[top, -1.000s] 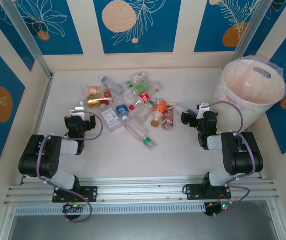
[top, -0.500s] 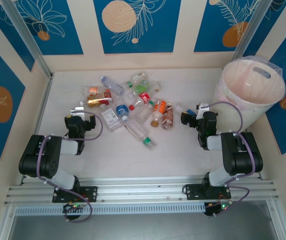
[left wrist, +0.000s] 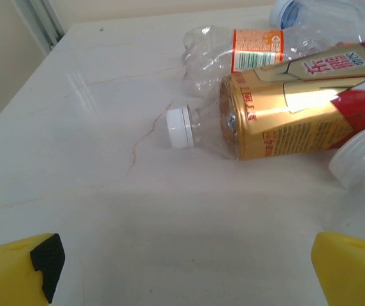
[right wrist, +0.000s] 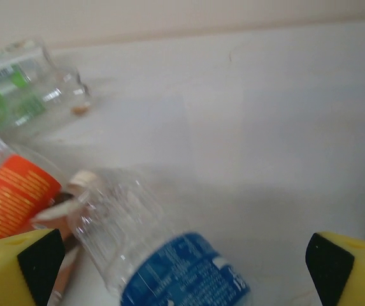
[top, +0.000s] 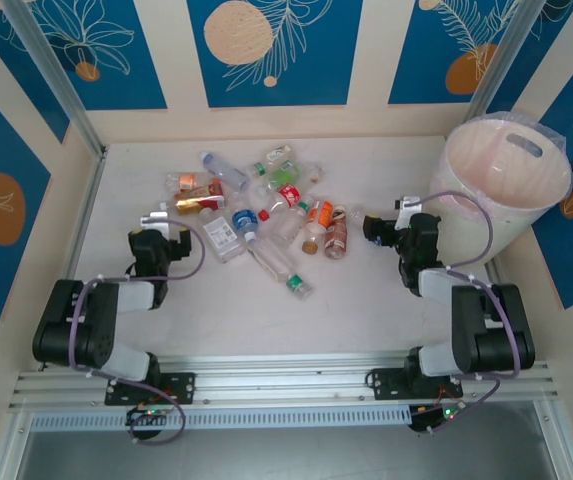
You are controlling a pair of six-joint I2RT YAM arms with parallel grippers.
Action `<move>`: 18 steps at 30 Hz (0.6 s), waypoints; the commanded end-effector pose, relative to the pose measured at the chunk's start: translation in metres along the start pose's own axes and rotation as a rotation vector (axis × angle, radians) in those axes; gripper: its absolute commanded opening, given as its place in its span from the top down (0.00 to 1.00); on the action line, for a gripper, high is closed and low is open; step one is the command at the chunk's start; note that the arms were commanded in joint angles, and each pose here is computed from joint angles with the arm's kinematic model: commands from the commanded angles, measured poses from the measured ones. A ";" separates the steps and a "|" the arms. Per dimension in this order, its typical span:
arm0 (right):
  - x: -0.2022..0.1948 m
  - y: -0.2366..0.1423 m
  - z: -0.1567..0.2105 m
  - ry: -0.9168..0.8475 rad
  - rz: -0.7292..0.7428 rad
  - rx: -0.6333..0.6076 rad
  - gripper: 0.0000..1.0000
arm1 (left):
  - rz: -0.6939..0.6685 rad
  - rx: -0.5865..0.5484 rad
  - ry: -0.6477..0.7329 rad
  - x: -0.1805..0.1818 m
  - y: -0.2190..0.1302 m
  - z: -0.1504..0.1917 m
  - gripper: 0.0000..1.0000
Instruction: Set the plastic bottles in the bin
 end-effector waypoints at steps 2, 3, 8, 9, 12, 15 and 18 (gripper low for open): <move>0.011 -0.011 -0.017 0.032 -0.028 0.037 0.00 | -0.017 -0.032 -0.016 0.010 -0.016 -0.034 0.00; 0.014 -0.013 -0.020 0.054 -0.044 0.036 0.01 | -0.027 -0.039 -0.035 0.013 -0.021 -0.038 0.00; 0.027 -0.019 -0.036 0.187 -0.077 0.091 0.01 | -0.089 0.006 -0.184 0.027 -0.045 -0.049 0.00; 0.031 -0.020 -0.039 0.219 -0.087 0.097 0.01 | -0.102 0.021 -0.233 0.029 -0.050 -0.049 0.00; 0.040 -0.022 -0.040 0.321 -0.107 0.124 0.01 | -0.144 0.104 -0.387 0.035 -0.062 -0.047 0.00; 0.050 -0.022 -0.038 0.384 -0.127 0.164 0.00 | -0.070 0.216 -0.419 0.032 -0.068 -0.054 0.00; 0.059 -0.023 -0.034 0.421 -0.129 0.205 0.00 | -0.076 0.340 -0.418 0.034 -0.072 -0.059 0.00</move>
Point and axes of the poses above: each hand's point on the last joint's axis, 136 mm out from that joint toward the fingers, its own y axis out along the fingers, its own x axis along the line the jaws close on, z = x × y, the point moved 9 cm from there along -y, back along the fingers, and after that the axes turned 10 degrees about y, right-handed, at the moved point
